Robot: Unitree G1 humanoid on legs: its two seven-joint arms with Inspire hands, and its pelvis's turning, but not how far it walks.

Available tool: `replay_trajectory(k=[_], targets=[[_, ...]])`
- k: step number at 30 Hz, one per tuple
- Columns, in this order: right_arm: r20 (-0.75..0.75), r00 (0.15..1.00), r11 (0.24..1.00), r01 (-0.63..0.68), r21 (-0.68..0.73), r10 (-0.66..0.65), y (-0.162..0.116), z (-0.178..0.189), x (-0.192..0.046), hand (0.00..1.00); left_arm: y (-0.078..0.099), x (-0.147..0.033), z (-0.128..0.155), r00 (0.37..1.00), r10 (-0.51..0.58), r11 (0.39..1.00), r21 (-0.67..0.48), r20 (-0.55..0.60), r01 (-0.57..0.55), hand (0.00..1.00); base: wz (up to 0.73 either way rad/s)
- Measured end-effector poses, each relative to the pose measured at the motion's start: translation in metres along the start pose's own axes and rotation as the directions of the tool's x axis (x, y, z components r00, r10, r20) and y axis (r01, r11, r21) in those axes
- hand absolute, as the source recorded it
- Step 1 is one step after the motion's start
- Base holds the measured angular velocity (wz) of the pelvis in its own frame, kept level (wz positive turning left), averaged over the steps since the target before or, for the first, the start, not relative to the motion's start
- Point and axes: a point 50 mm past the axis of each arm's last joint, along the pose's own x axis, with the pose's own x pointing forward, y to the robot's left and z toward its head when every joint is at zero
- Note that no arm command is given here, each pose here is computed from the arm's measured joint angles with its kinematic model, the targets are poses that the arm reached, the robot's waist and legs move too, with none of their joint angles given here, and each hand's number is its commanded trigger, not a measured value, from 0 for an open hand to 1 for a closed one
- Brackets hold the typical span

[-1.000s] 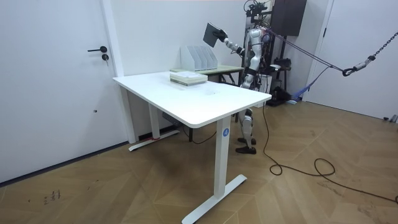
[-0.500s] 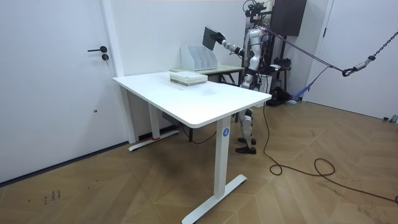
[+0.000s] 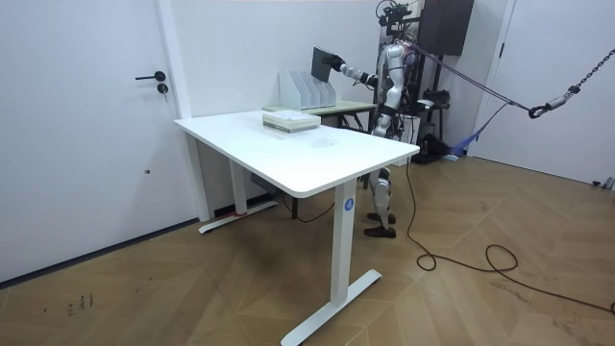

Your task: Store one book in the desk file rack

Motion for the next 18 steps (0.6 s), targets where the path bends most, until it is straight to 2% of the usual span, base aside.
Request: replay_trajectory(k=[4,18], targets=[[-0.098,0.995,1.000,-0.001,0.016,0.003,0.003,-0.013,0.004,1.00,0.001,0.000,0.001,1.000,0.002,1.000,-0.001,-0.005,-0.002,0.00,0.00],[-0.248,0.969,0.992,0.008,0.128,0.024,-0.002,-0.021,0.022,1.00,0.006,-0.001,0.005,1.000,0.004,1.000,0.011,-0.002,-0.004,0.00,0.00]])
